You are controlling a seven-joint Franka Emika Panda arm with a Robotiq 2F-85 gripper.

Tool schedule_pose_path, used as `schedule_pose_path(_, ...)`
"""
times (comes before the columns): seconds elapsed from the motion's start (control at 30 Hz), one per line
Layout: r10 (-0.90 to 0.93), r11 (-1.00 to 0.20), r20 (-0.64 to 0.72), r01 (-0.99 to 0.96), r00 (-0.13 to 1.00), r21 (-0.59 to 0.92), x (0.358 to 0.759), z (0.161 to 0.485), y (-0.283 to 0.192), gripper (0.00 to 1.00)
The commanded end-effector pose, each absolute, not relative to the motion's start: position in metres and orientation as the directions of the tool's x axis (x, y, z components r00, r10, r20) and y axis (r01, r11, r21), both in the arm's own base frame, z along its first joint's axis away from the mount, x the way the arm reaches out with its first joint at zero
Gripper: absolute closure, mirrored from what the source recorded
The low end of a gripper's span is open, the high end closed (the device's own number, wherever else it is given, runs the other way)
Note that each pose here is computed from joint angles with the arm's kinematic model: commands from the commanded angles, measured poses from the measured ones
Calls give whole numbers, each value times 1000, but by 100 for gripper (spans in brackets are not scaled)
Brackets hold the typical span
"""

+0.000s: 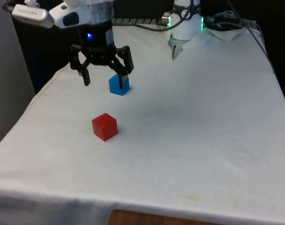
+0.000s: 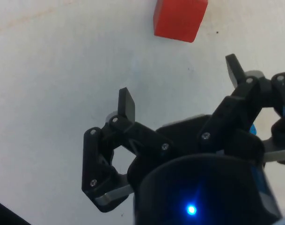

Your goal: Stack the two cubes.

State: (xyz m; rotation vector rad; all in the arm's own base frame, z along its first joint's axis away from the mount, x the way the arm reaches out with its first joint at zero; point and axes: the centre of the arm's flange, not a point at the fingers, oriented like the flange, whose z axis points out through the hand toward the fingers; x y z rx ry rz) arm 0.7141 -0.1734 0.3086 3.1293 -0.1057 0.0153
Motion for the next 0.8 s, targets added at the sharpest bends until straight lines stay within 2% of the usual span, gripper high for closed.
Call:
schedule_pose_path(0.0, -81, -997, 14, -81, 997, 4, 714, 305, -174, 0)
schedule_pose_path(0.77, -213, -977, -13, -214, 977, -20, 712, 266, -184, 0)
